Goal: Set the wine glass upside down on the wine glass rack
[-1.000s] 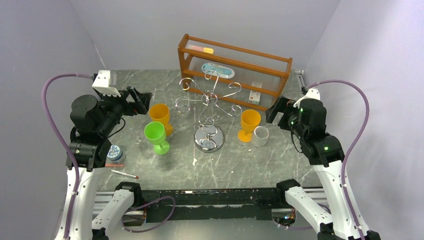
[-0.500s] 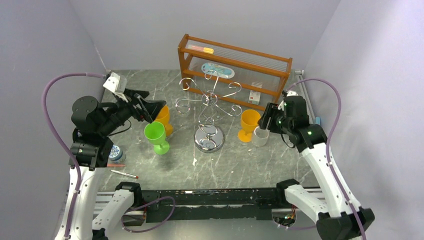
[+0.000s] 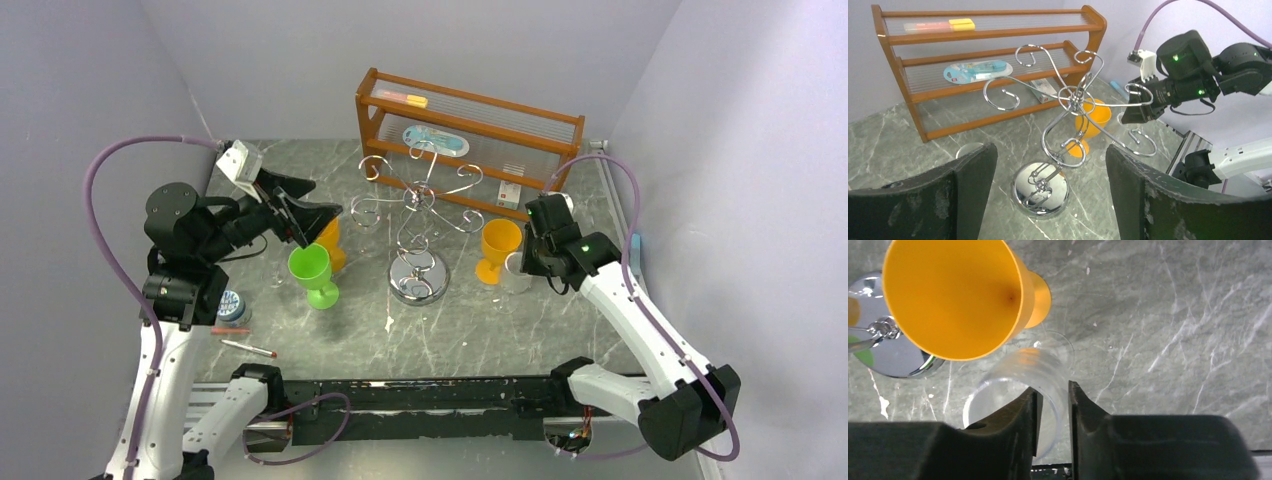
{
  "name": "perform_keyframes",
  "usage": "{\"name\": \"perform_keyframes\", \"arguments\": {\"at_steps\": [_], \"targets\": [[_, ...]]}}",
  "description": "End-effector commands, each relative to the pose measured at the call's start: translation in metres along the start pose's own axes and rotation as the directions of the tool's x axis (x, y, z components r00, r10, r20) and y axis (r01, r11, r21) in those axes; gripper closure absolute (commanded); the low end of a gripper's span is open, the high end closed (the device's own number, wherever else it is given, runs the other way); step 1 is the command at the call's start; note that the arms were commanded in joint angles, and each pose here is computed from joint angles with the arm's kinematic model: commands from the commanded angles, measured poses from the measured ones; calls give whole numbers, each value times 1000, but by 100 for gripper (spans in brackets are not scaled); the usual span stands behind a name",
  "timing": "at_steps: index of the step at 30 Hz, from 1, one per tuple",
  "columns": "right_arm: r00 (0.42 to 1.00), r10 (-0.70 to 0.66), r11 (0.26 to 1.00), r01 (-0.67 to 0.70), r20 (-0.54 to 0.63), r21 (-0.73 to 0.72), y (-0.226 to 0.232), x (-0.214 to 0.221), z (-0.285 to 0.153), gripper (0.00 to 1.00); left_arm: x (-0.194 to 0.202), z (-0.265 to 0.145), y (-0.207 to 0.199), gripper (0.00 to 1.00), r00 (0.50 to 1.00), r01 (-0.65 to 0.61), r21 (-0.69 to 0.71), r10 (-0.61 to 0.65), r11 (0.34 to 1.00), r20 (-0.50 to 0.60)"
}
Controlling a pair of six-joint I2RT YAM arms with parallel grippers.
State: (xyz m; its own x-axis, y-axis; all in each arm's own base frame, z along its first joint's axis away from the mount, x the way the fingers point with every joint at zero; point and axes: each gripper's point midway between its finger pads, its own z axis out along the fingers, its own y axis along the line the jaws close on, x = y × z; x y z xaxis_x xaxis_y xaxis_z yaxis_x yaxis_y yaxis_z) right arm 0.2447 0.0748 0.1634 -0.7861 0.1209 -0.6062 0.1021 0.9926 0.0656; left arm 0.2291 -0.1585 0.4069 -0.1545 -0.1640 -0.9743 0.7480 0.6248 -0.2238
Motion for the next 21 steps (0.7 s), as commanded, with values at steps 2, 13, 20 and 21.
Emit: {"name": "perform_keyframes", "arguments": {"at_steps": [2, 13, 20, 21], "targets": [[1000, -5, 997, 7, -22, 76, -11, 7, -4, 86, -27, 2, -1, 15, 999, -2, -27, 3, 1000, 46], [994, -21, 997, 29, 110, -74, 3, -34, -74, 100, -64, 1, 10, 9, 994, -24, -131, 37, 991, 103], [954, 69, 991, -34, 291, -126, -4, -70, -129, 100, -88, -5, 1, 6, 985, -11, -133, 34, 991, 168], [944, 86, 989, -43, 319, -141, -4, -75, -138, 100, -92, -6, -1, 5, 983, -6, -134, 31, 991, 179]]}}
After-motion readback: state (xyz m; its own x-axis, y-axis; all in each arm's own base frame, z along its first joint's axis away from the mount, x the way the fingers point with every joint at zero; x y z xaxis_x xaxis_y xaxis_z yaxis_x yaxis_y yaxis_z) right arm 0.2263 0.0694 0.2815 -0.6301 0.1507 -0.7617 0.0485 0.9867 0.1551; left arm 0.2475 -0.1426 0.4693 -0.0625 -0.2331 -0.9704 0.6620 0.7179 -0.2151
